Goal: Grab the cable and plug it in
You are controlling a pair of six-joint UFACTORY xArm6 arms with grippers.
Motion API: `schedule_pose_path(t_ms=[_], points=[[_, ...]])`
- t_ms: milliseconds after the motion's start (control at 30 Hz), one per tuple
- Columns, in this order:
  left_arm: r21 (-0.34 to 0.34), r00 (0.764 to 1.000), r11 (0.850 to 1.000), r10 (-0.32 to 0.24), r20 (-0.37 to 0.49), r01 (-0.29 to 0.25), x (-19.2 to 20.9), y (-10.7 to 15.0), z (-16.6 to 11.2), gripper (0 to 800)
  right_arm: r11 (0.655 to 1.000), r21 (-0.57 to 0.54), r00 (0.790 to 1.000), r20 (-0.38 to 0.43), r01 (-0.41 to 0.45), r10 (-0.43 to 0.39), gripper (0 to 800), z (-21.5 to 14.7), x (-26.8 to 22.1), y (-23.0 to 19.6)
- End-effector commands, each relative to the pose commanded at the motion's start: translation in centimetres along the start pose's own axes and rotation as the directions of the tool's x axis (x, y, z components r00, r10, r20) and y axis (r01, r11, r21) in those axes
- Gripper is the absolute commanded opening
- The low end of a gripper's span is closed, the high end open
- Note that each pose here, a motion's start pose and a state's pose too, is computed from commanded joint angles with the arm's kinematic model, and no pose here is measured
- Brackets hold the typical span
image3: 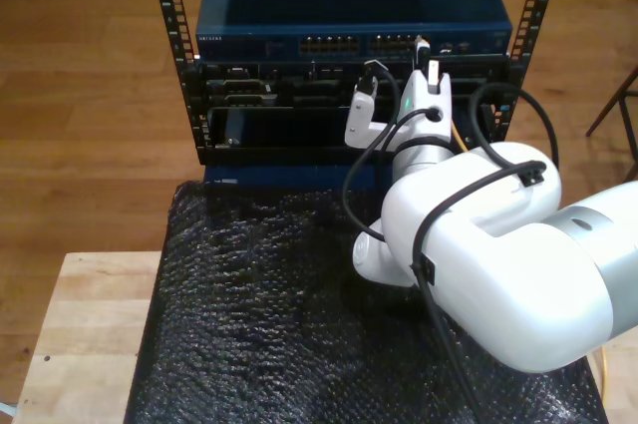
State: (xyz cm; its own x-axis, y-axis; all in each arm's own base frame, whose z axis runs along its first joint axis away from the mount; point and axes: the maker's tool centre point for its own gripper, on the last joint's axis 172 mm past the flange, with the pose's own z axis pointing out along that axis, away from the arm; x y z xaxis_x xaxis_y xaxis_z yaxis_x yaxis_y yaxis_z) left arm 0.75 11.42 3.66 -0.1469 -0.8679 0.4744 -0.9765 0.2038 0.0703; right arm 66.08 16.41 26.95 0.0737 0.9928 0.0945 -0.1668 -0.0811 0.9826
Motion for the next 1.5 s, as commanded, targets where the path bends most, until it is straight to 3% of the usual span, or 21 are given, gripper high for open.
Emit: schedule_pose_path(t_ms=[467,1500], points=[[0.0,1.0,1.0,0.0,0.002,0.0,0.0,0.0,0.0,800,0.997,-0.002,0.997,0.004,0.073,-0.073,0,0.0,-0.3,0.0],[0.0,1.0,1.0,0.0,0.0,0.0,0.0,0.0,0.0,800,0.998,-0.016,0.998,0.007,0.062,-0.062,0,0.6,-0.1,0.5]])
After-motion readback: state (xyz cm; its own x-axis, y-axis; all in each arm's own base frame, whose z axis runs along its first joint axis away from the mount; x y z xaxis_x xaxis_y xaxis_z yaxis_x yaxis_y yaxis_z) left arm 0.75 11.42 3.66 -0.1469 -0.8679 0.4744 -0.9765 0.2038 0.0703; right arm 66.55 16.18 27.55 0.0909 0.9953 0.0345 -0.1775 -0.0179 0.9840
